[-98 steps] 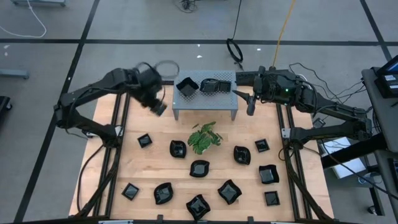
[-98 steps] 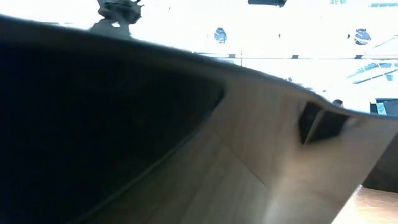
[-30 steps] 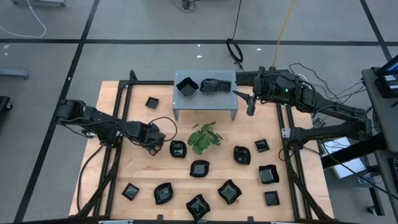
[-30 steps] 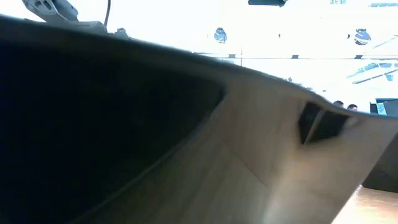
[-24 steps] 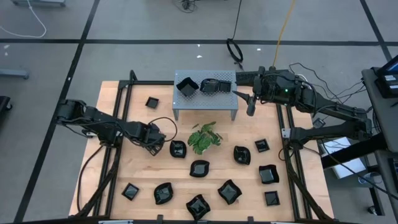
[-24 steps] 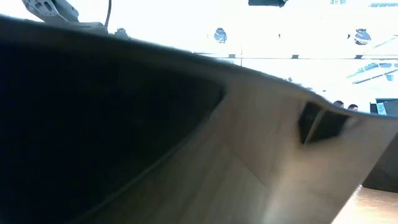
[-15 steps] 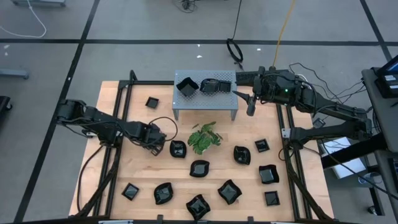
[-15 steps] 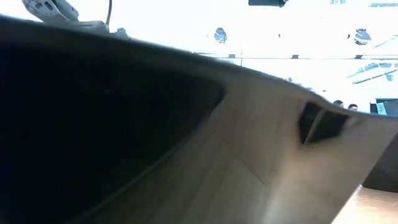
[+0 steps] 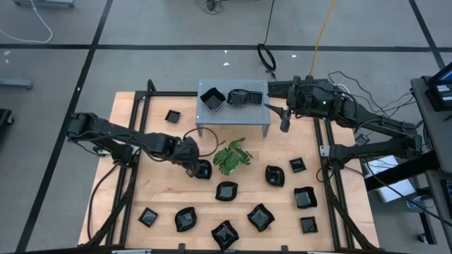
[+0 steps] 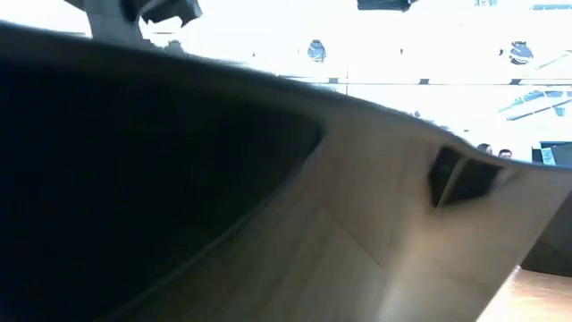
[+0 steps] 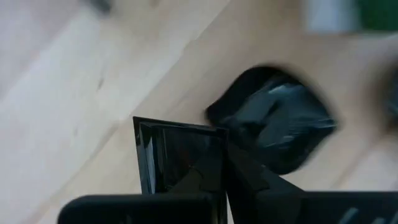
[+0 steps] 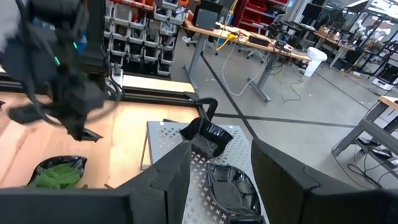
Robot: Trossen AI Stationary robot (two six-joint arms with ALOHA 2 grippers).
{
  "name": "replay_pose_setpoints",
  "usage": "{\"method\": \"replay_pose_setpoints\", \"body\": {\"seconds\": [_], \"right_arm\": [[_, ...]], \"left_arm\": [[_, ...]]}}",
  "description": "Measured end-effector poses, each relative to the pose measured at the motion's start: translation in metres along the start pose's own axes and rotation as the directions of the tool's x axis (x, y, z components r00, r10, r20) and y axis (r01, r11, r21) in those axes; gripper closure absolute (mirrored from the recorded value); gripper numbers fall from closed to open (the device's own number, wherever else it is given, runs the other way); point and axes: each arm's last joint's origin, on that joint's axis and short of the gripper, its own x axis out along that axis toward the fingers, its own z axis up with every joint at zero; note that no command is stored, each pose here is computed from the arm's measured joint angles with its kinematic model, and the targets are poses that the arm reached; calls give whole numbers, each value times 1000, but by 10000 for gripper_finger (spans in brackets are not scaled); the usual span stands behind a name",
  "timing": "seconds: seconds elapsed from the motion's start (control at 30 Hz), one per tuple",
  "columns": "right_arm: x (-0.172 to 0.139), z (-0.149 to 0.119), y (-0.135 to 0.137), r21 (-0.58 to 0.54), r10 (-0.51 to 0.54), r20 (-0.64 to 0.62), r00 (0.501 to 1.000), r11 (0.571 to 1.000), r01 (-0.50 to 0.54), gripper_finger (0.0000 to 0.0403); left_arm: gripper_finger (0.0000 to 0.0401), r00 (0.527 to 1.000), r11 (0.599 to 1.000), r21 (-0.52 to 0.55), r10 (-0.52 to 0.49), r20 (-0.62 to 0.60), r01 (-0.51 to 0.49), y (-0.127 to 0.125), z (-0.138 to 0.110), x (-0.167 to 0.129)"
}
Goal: Pick & Place Mini shaped plates
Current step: Move the square plate to the middle of the table
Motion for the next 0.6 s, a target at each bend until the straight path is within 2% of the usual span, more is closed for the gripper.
{"method": "replay_pose_setpoints", "body": {"seconds": [0.13,0.23,0.3,0.4,0.5,0.6], "right_arm": [[0,-2,0,-20,5,-17,1000,1000,-5,248],[0,-2,1,-41,6,-22,1000,999,-7,248],[0,-2,1,-49,6,-22,1000,999,-7,248],[0,-2,1,-50,6,-22,1000,999,-8,248],[0,-2,1,-50,6,-22,1000,999,-7,248],[0,-2,1,-41,7,-23,1000,999,-8,248]], "left_arm": [[395,989,992,92,-101,111,91,-24,11,-23],[389,958,967,165,-222,182,192,-45,10,-36],[387,928,937,234,-308,208,259,-60,4,-43],[394,879,869,362,-428,212,336,-83,-12,-50],[395,841,816,429,-504,197,388,-103,-30,-50],[384,833,785,469,-528,165,405,-119,-46,-40]]}}
